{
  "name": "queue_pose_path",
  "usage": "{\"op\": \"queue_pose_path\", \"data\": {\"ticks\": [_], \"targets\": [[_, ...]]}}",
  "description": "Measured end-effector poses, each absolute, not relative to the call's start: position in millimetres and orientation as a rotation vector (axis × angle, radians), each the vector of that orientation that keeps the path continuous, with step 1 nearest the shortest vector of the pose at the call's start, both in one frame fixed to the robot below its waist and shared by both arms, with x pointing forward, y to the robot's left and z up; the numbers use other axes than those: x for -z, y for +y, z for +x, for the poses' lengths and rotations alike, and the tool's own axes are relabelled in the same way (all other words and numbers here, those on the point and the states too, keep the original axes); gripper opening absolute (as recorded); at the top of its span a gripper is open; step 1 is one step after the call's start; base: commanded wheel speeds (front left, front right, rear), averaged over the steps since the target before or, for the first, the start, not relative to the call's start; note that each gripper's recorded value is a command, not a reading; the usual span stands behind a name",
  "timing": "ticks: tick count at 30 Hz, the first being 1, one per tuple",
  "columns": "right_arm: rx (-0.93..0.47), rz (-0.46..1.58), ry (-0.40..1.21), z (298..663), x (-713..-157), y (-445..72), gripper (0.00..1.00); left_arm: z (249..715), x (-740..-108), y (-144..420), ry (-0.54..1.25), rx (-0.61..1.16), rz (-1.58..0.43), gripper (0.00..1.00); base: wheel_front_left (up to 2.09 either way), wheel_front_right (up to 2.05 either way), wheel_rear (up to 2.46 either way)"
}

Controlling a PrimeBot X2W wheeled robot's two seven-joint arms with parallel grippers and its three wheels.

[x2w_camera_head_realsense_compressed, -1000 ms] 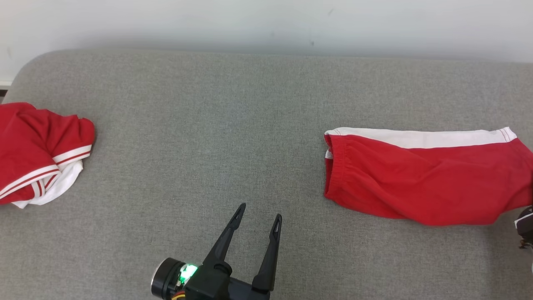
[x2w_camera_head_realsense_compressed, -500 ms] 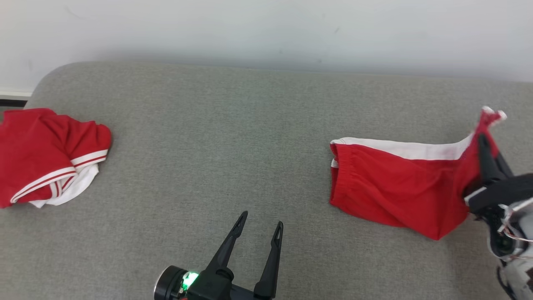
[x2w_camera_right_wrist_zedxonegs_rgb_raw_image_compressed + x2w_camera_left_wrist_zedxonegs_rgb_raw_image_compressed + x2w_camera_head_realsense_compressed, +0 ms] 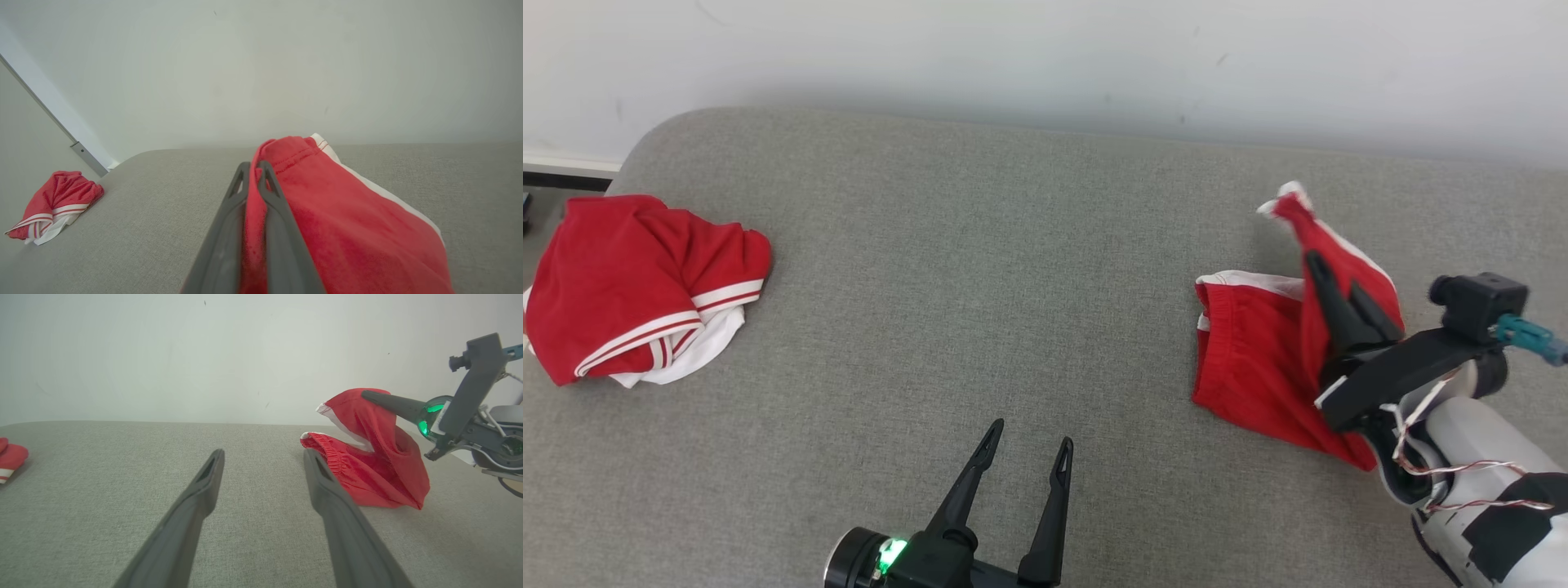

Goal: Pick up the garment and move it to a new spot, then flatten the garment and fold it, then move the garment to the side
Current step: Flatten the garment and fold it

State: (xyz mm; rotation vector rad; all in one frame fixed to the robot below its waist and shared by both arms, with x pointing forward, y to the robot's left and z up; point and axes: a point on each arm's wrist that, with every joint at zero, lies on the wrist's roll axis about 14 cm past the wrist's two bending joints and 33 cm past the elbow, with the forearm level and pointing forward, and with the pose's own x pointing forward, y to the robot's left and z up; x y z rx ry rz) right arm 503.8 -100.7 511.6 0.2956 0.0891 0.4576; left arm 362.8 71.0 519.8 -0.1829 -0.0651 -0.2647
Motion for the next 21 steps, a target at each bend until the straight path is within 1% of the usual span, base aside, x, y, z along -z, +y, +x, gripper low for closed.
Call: {"op": "queue_pose_path", "data": {"ticks": [5,8,16,17,18,19,21], "targets": [[-0.555,0.272,0.106,491.8,-507.0,-73.6,0.00,363.7,-516.5,71.9,-0.057,0.258,-0.187,1.00,0.00,0.00,0.00],[-0.624,0.209,0.167,474.5,-488.3,-60.1,0.00,365.2,-514.0,72.0,-0.049,0.253,-0.194,1.00,0.00,0.00,0.00],[-0.680,0.177,0.272,447.1,-458.1,-47.9,0.00,366.8,-512.1,73.2,-0.045,0.245,-0.199,1.00,0.00,0.00,0.00],[-0.684,0.181,0.280,444.4,-456.2,-46.3,0.08,366.2,-511.9,73.7,-0.045,0.244,-0.198,1.00,0.00,0.00,0.00],[-0.690,0.179,0.288,441.6,-454.3,-44.7,0.31,365.4,-511.3,74.2,-0.043,0.243,-0.198,1.00,0.00,0.00,0.00],[-0.698,0.179,0.295,438.6,-452.9,-42.5,0.40,364.7,-511.2,74.7,-0.044,0.242,-0.197,1.00,0.00,0.00,0.00],[-0.711,0.187,0.305,432.3,-451.2,-37.6,0.83,362.9,-511.1,75.7,-0.043,0.239,-0.196,1.00,0.00,0.00,0.00]]}}
